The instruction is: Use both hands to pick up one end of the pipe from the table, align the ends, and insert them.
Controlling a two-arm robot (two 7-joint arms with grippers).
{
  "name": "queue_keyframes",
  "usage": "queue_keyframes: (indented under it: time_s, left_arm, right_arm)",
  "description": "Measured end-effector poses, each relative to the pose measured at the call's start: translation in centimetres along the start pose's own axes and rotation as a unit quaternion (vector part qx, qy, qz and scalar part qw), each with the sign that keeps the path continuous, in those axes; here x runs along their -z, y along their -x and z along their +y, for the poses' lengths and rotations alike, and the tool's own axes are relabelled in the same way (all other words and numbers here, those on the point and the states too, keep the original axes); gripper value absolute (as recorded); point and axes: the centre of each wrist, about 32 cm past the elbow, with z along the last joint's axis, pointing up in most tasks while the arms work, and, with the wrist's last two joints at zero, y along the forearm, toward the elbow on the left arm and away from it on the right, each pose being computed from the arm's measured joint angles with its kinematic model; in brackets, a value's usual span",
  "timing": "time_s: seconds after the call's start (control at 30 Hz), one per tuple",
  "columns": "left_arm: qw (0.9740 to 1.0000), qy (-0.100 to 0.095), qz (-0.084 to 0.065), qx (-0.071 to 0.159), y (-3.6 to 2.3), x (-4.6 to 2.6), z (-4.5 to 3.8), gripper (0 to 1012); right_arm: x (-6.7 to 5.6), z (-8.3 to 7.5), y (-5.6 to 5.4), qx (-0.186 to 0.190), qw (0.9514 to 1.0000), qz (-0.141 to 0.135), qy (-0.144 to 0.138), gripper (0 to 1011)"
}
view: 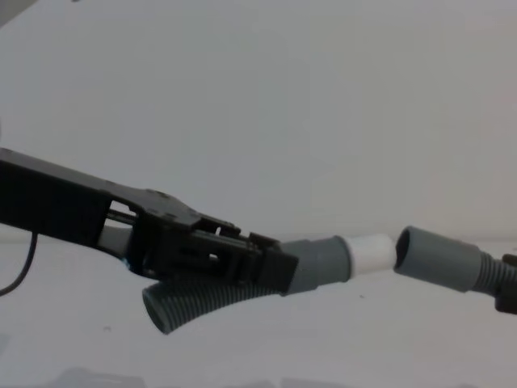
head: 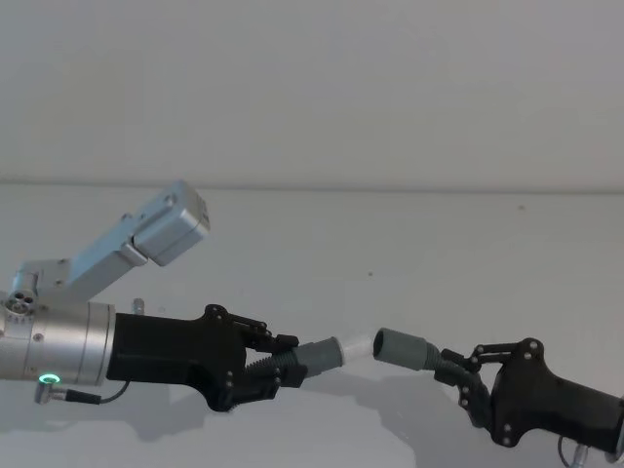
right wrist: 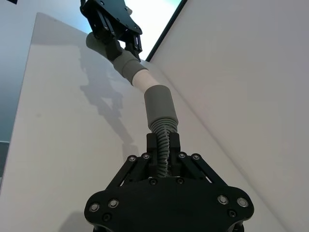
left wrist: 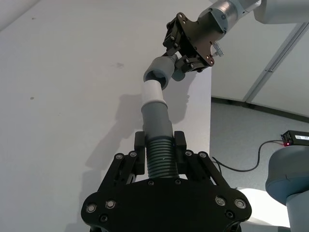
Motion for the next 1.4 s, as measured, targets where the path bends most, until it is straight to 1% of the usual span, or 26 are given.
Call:
queue_keyframes:
  time_s: [0.6, 0.97, 1.4]
  left_arm:
    - [1.0, 0.004, 0.003, 0.003, 0.23, 0.29, -0.17, 334]
    - [1.0, 0.004, 0.006, 0.006, 0.11, 0.46, -0.29, 334]
    - [0.9999, 0.004, 0.009, 0.006, -0.09, 0.53, -0.27, 333]
  right_arm:
    - [0.19, 0.23, 0.09, -0.003, 1.0, -0.002, -0.001, 124]
    - [0.21, 0.49, 0.08, -0.006, 1.0, -0.004, -0.004, 124]
    - [0.18, 0.6, -0.07, -0.019, 0.9997, -0.015, -0.008, 124]
